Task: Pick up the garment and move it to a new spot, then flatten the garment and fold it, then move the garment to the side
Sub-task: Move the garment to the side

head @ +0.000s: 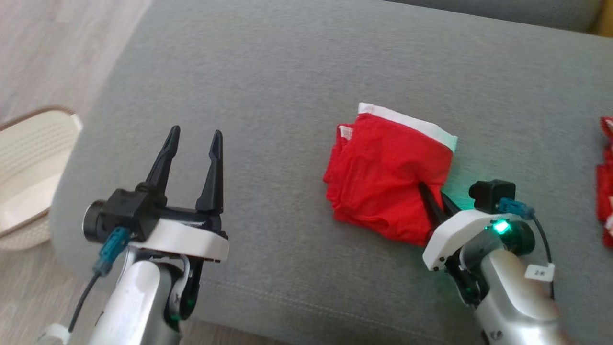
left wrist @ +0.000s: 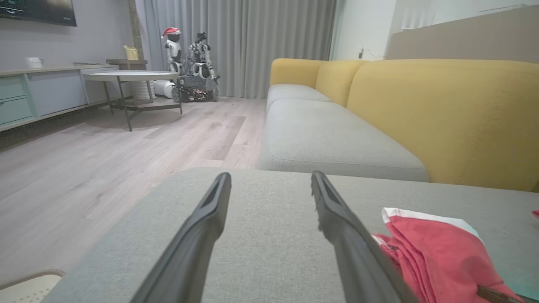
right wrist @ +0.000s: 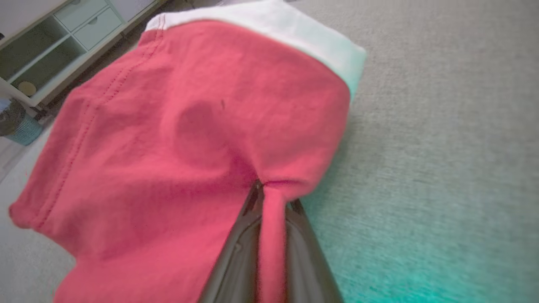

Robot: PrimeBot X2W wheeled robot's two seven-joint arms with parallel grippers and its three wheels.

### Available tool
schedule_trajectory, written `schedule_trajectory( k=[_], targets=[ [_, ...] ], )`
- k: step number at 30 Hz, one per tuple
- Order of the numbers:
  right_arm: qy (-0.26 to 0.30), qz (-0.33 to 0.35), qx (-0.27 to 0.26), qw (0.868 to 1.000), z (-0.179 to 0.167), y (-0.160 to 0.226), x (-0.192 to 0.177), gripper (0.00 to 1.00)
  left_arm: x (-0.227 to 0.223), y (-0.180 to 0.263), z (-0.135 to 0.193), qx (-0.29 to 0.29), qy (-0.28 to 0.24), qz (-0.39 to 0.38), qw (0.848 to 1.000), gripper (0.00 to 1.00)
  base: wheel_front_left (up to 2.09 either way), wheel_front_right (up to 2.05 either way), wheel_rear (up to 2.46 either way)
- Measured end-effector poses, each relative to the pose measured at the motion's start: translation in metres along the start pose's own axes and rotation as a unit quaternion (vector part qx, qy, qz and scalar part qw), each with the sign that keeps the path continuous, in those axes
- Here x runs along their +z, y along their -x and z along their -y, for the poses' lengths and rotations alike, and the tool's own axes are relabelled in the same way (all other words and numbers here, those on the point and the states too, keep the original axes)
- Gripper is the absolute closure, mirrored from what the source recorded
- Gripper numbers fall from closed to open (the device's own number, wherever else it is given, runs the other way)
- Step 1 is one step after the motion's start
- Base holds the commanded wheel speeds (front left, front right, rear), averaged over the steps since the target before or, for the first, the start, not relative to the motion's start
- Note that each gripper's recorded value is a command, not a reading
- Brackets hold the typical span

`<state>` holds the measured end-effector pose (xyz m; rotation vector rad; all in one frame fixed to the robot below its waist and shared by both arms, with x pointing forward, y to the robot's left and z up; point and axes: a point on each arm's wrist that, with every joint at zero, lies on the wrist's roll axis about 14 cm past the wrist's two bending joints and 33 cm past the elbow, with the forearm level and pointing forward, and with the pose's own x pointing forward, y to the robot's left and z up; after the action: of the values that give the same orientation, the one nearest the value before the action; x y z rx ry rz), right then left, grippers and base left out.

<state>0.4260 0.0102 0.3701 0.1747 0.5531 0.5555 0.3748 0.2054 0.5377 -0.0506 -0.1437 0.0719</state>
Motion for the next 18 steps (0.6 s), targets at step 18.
schedule_trajectory(
  k=[18],
  targets=[
    [0.136,-0.034,-0.199,0.970,0.178,0.133,0.049,1.00,-0.027,-0.040,0.093,-0.138,0.040,-0.014,0.990,0.00,0.00,0.00,0.00]
  ],
)
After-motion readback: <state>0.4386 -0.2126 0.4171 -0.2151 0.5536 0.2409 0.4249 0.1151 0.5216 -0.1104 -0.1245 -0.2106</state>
